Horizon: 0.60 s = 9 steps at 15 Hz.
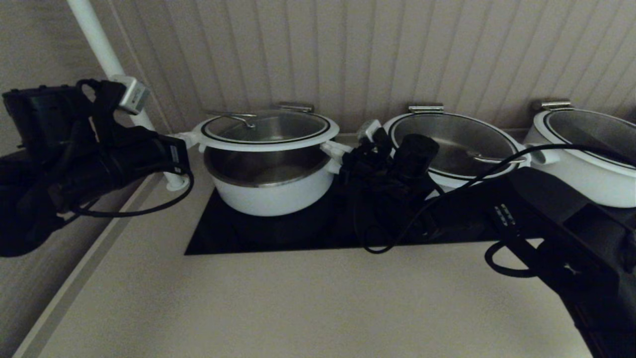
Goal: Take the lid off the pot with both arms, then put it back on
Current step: Hold the pot lid with the right arm
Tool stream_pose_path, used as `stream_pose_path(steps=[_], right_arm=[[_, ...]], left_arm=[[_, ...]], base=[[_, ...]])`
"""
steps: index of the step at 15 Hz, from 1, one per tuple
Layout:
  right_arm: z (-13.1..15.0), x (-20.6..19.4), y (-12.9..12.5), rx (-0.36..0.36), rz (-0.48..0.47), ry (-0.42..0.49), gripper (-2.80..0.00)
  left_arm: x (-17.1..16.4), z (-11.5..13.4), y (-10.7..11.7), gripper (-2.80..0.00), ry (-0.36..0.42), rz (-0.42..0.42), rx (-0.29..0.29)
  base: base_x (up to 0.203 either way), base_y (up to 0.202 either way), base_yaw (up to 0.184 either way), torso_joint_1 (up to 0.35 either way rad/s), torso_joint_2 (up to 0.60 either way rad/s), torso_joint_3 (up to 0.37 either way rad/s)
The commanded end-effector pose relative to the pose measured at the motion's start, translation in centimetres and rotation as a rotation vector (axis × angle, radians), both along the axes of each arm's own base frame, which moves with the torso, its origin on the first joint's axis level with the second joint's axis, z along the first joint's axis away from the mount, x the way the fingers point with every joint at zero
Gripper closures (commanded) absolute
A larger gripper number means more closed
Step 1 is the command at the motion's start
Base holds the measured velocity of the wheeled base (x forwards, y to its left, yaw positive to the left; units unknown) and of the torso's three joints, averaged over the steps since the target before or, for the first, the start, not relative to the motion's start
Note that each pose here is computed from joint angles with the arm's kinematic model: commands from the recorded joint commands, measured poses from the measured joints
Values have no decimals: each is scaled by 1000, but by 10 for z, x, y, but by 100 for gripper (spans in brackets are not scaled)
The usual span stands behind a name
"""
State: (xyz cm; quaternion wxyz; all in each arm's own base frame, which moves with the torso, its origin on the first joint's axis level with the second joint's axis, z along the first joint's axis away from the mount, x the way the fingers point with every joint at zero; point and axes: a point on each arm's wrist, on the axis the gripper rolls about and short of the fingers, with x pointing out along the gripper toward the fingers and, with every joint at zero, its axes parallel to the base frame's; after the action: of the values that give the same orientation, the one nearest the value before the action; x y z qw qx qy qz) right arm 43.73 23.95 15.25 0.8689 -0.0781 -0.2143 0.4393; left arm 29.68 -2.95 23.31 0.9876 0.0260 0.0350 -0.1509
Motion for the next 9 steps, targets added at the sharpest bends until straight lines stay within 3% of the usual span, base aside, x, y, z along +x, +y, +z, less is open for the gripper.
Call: stream_pose_path(steps=[1,9], right_arm=[[2,1,-2,3,-2,-10,0],[6,6,-7,12,-14,-28,0]], left_arm=[[-9,3,1,0,-12,-1,-1],[-37,-9,3,0,26,-1,2]], base=[[0,0,0,0,0,0],[0,0,0,0,0,0]])
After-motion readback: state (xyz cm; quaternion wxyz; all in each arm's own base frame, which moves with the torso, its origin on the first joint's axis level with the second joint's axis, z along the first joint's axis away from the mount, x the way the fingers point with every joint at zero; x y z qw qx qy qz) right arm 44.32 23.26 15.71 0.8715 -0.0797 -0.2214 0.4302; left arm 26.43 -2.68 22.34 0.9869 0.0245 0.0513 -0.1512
